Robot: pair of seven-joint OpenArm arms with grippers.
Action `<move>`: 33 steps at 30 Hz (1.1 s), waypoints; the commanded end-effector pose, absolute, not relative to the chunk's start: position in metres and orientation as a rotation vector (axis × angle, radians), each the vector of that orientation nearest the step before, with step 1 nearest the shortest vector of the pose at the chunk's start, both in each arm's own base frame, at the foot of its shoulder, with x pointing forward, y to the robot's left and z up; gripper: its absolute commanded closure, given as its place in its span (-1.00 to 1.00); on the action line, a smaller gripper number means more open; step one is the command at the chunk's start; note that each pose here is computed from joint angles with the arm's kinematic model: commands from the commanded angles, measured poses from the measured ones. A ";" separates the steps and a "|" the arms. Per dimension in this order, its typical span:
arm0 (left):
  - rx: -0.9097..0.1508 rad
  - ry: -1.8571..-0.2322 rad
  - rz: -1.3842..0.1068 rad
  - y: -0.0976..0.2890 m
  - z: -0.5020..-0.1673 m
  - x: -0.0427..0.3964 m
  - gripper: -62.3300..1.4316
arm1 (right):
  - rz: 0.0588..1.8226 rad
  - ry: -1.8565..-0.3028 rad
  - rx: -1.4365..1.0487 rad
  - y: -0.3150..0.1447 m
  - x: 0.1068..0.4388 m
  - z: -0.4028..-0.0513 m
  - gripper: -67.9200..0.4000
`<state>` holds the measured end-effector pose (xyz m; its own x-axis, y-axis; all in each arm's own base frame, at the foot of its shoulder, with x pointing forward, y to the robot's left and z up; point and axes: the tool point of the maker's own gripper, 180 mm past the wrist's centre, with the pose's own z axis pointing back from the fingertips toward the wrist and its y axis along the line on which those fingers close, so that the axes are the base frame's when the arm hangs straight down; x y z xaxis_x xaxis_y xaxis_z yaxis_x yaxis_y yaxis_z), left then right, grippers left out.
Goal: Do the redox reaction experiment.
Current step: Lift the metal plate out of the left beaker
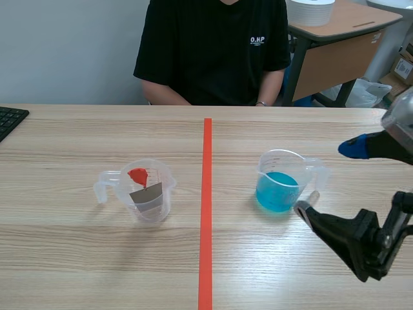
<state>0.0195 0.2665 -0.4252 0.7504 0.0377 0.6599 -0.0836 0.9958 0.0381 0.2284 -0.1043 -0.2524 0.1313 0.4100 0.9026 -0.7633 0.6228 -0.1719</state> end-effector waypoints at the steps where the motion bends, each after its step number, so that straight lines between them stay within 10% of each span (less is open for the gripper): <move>1: 0.053 -0.726 0.058 0.261 -0.426 0.022 -1.00 | 0.927 -1.192 0.392 -0.094 0.233 -0.239 -1.00; 33: -0.036 -0.597 0.022 0.225 -0.470 -0.003 -1.00 | 1.249 -1.286 0.668 0.049 0.257 -0.234 -1.00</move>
<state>-0.0087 0.2239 -0.4737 0.8393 0.0340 0.5426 -0.0126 0.9990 -0.0431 0.2528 0.0464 -0.2458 -0.1488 0.3311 0.9318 -0.9344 0.2613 -0.2421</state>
